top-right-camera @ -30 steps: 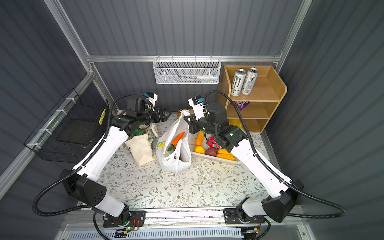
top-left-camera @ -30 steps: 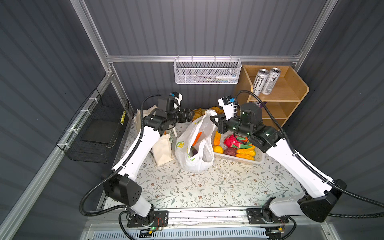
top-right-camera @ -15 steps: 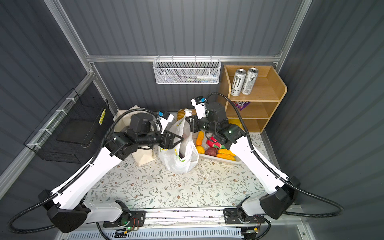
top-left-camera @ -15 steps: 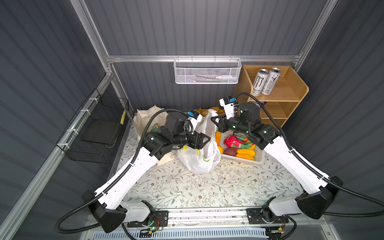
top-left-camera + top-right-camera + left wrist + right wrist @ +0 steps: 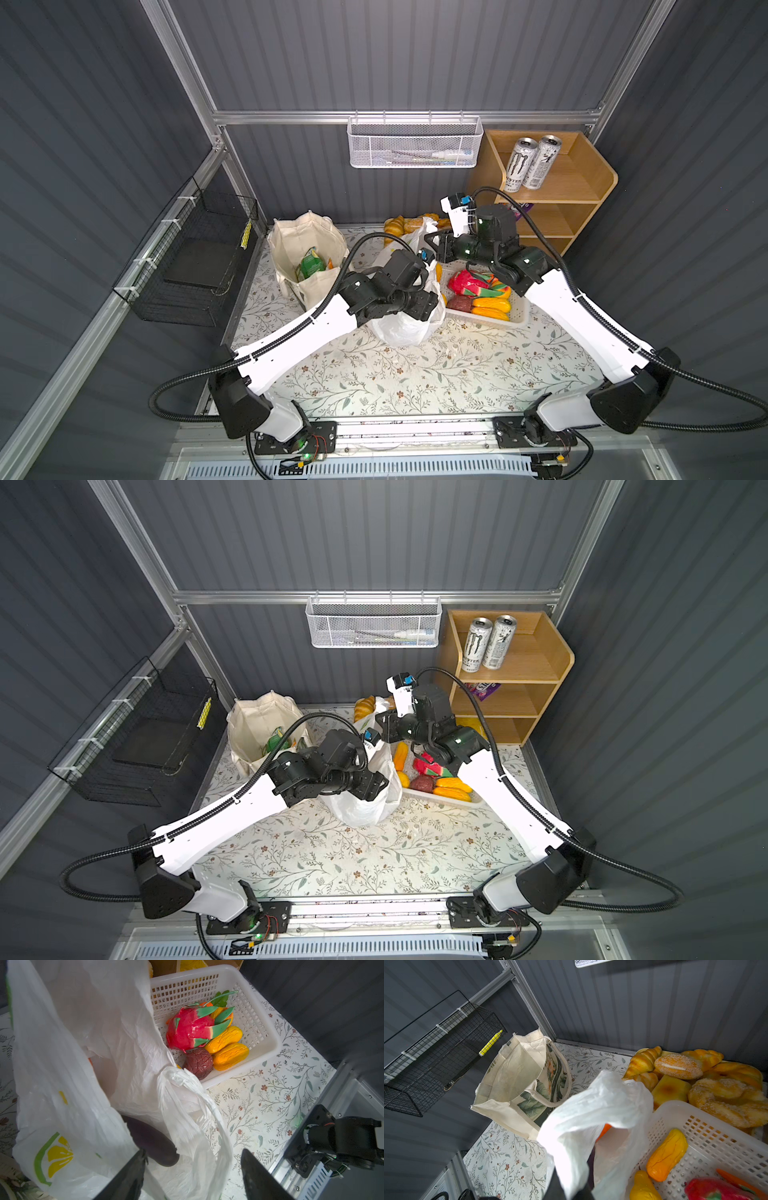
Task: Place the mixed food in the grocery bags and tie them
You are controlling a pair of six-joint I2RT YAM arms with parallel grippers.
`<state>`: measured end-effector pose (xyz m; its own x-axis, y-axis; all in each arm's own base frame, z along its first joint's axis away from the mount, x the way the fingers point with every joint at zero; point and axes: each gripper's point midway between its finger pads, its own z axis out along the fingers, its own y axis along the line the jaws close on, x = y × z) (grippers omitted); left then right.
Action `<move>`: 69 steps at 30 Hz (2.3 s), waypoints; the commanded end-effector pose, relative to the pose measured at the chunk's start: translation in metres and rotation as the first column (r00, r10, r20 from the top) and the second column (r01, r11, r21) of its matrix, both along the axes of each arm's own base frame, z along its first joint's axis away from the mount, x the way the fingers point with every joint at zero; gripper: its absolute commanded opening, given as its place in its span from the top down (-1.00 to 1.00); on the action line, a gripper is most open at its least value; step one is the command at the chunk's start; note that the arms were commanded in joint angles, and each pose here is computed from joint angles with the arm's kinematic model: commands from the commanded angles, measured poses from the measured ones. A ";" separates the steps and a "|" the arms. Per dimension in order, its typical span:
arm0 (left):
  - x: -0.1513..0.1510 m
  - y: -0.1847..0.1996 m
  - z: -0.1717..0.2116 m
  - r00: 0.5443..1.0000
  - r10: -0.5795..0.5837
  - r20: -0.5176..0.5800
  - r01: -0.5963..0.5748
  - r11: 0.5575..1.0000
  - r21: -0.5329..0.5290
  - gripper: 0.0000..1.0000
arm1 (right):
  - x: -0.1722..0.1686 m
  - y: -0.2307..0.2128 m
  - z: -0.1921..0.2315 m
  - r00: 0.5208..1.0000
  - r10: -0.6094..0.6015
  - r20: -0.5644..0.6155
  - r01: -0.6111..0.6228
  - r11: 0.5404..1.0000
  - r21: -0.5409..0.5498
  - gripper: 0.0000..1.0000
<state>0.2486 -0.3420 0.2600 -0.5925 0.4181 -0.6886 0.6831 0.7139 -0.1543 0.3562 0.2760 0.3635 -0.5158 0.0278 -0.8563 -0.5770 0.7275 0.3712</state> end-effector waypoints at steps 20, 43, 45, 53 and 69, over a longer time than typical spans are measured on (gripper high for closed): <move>0.022 -0.008 0.049 0.983 0.139 0.118 -0.117 0.977 -0.179 -0.48 | 0.005 -0.011 -0.005 0.999 -0.032 -0.008 0.032 0.999 0.011 1.00; 0.011 -0.035 -0.022 0.982 0.163 0.091 -0.162 0.987 -0.024 -0.43 | 0.009 -0.016 -0.011 0.998 -0.057 -0.012 0.057 0.998 0.007 1.00; 0.009 -0.028 -0.011 0.979 0.175 0.109 -0.169 0.984 -0.054 -0.43 | 0.011 -0.021 -0.012 0.997 -0.072 -0.010 0.072 0.997 0.003 1.00; -0.012 -0.005 0.010 0.981 0.138 0.137 -0.117 0.981 -0.153 -0.53 | 0.014 -0.033 -0.017 0.995 -0.094 -0.022 0.094 0.996 0.007 1.00; -0.006 -0.040 -0.024 0.992 0.085 0.091 -0.080 0.995 -0.058 -0.51 | 0.012 -0.033 -0.019 0.995 -0.092 -0.032 0.093 0.995 0.023 1.00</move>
